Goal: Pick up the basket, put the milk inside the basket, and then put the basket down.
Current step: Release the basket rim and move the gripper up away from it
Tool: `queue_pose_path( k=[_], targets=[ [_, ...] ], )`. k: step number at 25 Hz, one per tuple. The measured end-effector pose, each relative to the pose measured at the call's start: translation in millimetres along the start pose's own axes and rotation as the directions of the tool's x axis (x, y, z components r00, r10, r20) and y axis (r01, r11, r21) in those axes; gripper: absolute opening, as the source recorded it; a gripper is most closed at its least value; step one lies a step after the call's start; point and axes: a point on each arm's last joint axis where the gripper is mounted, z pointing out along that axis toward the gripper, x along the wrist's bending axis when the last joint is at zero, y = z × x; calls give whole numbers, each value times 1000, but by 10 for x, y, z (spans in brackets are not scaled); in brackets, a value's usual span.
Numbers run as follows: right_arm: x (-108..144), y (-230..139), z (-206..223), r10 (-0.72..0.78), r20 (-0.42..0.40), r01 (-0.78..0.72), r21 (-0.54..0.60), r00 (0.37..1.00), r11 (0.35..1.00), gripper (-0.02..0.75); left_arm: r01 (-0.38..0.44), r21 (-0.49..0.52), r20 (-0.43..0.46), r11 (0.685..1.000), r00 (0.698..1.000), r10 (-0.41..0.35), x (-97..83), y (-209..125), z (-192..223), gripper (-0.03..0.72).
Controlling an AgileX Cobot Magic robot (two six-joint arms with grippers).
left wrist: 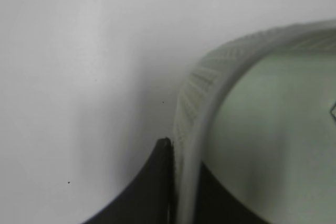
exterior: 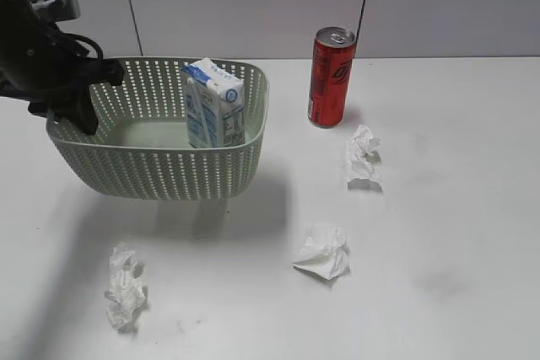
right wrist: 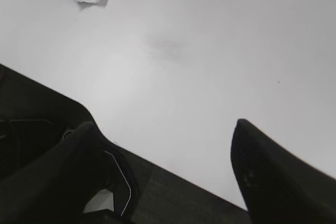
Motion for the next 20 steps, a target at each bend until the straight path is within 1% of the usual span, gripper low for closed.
queue_pose_path(
  k=[3, 17, 20],
  targets=[
    [-6, -100, -6, -7, 11, 7, -23, 1000, 1000, 591, 0, 1, 0, 1000, 1000, 0, 0, -1, 0, -15],
    [-9, -106, -12, 3, 16, -2, -33, 1000, 999, 590, 1, 4, 1, 1000, 1000, -1, -1, -4, 0, -15],
    [-37, -107, -16, 47, 53, -45, -39, 997, 998, 590, 2, 4, 2, 1000, 1000, -2, -1, -4, 0, -15]
  ],
)
